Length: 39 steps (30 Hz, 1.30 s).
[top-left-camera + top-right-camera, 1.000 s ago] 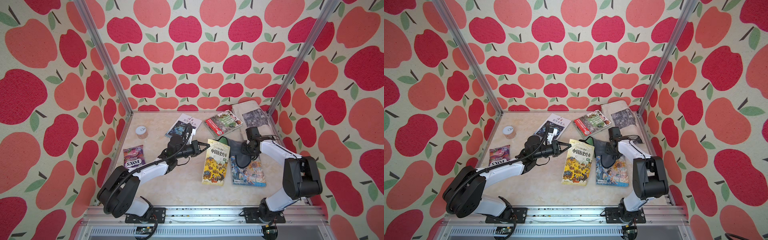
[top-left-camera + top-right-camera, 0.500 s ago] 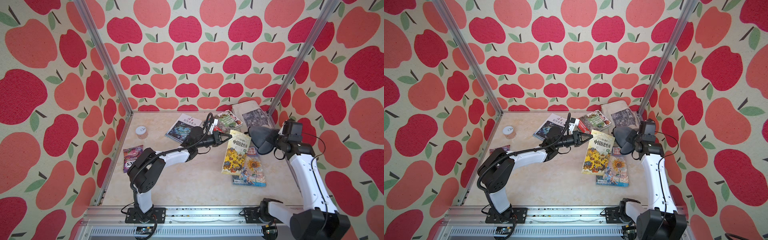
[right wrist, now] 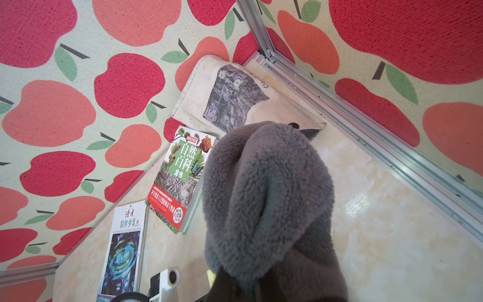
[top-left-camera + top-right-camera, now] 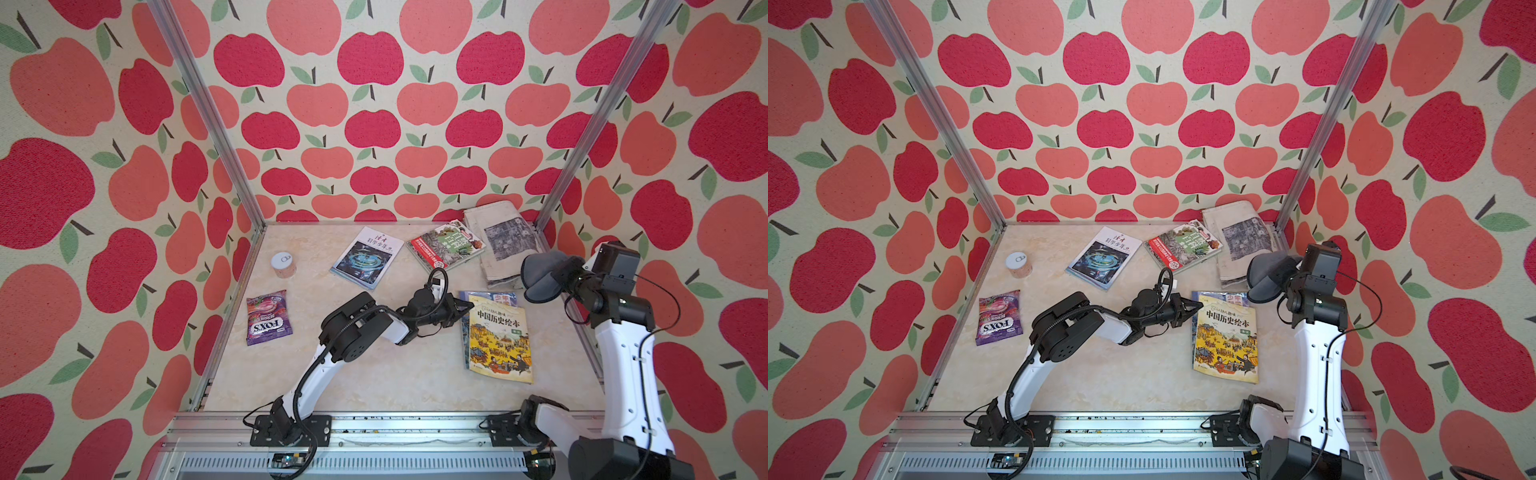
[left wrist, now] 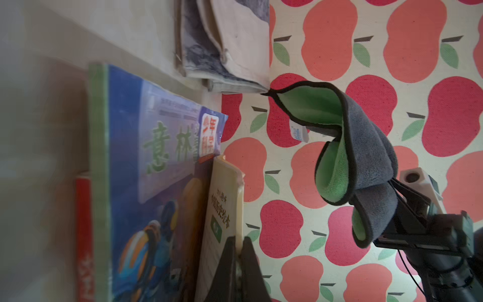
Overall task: Wipe the cover of the book
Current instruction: Place the book on the book, then move the book to the center of the board.
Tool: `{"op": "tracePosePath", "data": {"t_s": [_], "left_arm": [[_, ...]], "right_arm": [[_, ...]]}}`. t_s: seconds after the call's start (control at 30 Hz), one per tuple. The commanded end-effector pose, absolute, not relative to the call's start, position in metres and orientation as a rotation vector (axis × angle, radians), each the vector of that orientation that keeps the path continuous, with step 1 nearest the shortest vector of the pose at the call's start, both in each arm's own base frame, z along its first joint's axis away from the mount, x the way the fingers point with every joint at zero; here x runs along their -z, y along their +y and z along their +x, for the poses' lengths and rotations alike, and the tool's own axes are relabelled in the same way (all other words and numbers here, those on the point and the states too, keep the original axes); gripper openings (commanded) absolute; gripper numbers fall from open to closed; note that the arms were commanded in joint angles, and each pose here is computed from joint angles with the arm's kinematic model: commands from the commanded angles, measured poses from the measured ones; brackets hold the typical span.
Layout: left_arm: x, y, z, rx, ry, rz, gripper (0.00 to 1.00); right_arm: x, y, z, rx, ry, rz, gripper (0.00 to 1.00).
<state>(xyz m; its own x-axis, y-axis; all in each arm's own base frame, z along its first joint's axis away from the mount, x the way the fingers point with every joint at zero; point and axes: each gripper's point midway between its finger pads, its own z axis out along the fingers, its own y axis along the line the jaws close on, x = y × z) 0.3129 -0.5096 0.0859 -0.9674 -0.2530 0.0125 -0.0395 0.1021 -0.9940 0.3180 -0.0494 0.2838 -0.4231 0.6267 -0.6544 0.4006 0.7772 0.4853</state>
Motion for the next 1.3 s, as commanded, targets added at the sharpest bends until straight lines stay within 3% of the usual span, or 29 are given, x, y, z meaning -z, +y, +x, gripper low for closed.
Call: {"op": "tracePosePath", "data": {"t_s": [0.0, 0.27, 0.47, 0.53, 0.6, 0.7, 1.03, 1.13, 1.27], "left_arm": [[-0.112, -0.506, 0.331, 1.950, 2.116, -0.252, 0.00], [-0.091, -0.499, 0.355, 1.859, 2.126, -0.261, 0.00], [-0.086, -0.508, 0.350, 1.866, 2.183, -0.210, 0.01], [-0.087, -0.508, 0.345, 1.871, 2.201, -0.189, 0.14], [-0.088, -0.506, 0.337, 1.860, 2.233, -0.165, 0.39], [-0.085, -0.497, 0.323, 1.797, 2.319, -0.125, 0.99], [-0.098, -0.382, 0.321, 1.561, 2.359, -0.190, 0.99], [-0.106, -0.348, 0.336, 1.377, 2.412, -0.144, 0.99], [-0.110, -0.286, 0.379, 0.947, 2.459, -0.114, 0.99]], "right_arm": [[-0.283, -0.040, 0.321, -0.388, 2.073, 0.736, 0.10], [-0.274, -0.009, 0.323, -0.383, 2.160, 0.588, 0.11], [-0.260, 0.020, 0.323, -0.419, 2.230, 0.488, 0.11], [-0.256, 0.030, 0.323, -0.428, 2.258, 0.441, 0.12], [-0.252, 0.045, 0.322, -0.450, 2.286, 0.381, 0.12], [-0.248, 0.073, 0.317, -0.533, 2.322, 0.262, 0.13], [-0.212, 0.141, 0.283, -0.661, 2.432, -0.063, 0.14], [-0.198, 0.159, 0.276, -0.686, 2.460, -0.126, 0.16], [-0.184, 0.176, 0.270, -0.694, 2.493, -0.178, 0.16]]}}
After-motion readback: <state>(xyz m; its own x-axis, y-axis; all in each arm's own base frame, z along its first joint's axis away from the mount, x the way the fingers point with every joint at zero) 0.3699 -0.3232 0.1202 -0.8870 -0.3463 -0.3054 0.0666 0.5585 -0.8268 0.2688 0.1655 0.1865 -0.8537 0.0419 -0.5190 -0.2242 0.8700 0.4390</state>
